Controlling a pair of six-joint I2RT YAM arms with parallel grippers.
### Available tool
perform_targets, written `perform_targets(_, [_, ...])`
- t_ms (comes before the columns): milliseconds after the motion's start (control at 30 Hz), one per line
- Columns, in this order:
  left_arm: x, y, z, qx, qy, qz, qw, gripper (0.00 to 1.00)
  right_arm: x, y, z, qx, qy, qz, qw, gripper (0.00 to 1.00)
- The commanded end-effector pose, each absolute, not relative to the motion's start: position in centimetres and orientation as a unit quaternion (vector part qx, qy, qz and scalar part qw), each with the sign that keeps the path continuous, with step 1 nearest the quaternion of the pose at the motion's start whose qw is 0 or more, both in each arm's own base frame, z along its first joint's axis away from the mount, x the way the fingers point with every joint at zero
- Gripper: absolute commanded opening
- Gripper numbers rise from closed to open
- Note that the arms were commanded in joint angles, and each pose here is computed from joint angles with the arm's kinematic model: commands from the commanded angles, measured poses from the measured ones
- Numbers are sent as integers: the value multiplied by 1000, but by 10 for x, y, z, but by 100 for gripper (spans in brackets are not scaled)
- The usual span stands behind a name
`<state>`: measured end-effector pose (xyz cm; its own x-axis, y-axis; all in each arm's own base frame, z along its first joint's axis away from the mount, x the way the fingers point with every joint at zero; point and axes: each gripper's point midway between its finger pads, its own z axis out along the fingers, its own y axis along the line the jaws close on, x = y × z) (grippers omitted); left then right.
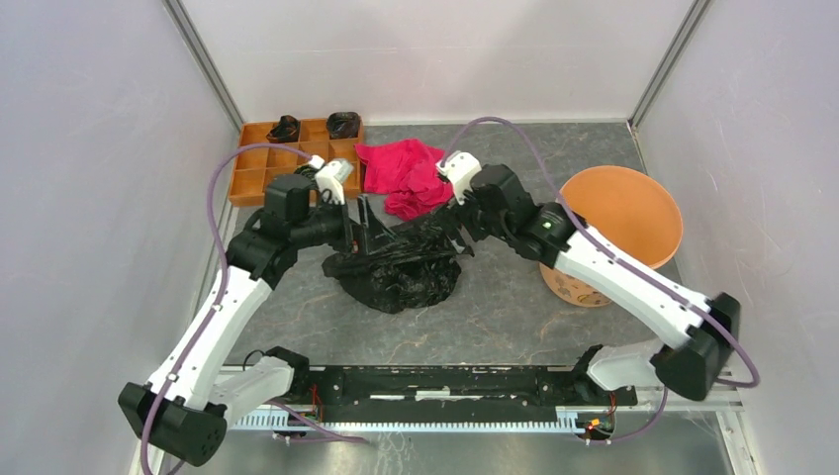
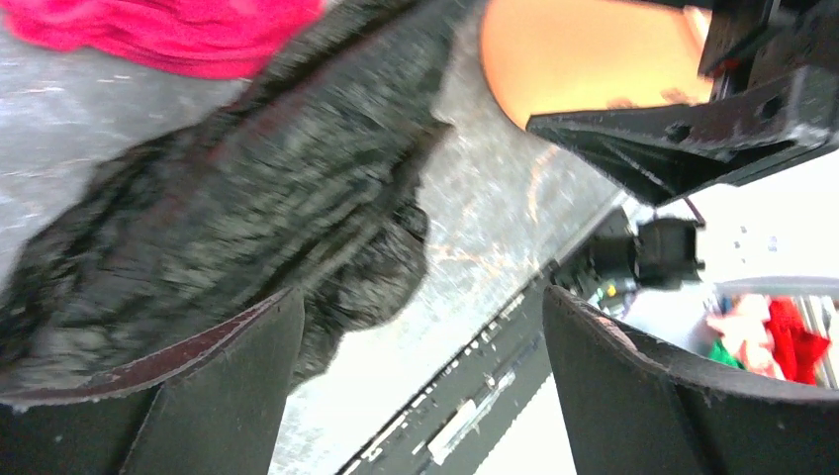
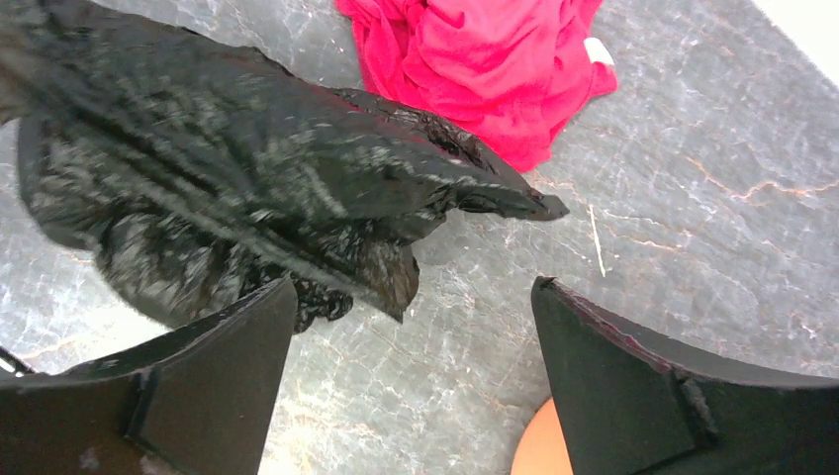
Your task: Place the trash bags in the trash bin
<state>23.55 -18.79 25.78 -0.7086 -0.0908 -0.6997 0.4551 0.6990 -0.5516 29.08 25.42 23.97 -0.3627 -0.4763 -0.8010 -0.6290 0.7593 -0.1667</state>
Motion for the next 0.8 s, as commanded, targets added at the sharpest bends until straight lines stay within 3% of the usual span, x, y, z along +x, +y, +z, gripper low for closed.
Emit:
perform_targets(0, [227,-223,283,183,813,-390,393,95,270,230,275,-327,800,96,494,98])
perform_targets(200, [240,-242,272,169,824,-385,380,93,243,232,256,-315,800,163,484,98])
perform_targets(367, [263,-231,287,103,821,-362,428,94,220,268,219,-294,803,280,437,98])
perform_targets(633, [262,-220,288,80,826,-346,439,100,232,273,147,-181,847,288,408,98])
perform_targets(767, [255,-220,277,83,833,-347,423,100,252,281,136,-189,825,284,450,94])
